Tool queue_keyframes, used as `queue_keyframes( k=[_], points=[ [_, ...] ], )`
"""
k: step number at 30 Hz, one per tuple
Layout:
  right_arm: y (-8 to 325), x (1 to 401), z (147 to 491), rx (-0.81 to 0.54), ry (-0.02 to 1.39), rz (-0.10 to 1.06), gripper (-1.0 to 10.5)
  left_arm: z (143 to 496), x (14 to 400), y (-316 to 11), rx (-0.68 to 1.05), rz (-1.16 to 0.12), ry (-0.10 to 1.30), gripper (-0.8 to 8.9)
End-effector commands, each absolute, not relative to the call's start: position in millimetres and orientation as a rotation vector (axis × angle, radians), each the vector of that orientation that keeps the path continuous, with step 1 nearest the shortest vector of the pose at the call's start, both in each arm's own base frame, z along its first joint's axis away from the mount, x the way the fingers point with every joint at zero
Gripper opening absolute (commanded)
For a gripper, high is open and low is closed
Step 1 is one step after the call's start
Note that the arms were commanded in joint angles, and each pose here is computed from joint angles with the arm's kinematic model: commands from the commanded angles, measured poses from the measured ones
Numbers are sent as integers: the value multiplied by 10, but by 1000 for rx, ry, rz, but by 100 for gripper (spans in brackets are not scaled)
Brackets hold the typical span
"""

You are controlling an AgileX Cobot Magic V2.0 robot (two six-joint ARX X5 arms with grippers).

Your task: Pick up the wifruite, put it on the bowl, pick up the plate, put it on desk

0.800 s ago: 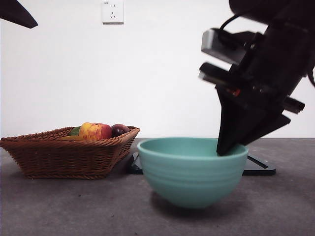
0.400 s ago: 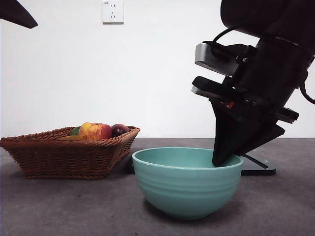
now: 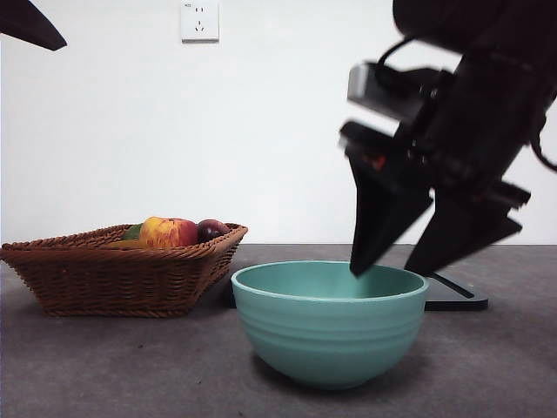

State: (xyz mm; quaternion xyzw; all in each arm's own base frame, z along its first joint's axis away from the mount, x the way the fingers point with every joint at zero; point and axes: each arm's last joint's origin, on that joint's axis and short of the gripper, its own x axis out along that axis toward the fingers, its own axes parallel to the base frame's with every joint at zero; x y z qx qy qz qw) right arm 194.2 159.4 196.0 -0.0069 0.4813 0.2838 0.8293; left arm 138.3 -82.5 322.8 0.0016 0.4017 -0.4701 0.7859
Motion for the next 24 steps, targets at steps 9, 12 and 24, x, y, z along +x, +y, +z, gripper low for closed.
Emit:
queue_keyframes(
  k=[9,12,24],
  points=[
    [1434,1725,2743,43,822,663,289,3268,1389,-839,21,-1033,842,343],
    [1349,1619,2934,47,778,679,289,3268,1389,-839,21,-1033,842,343],
    [1045,1134,3162,97,841,902,288,3267,1388,-839,21,-1033,843,343]
  ],
)
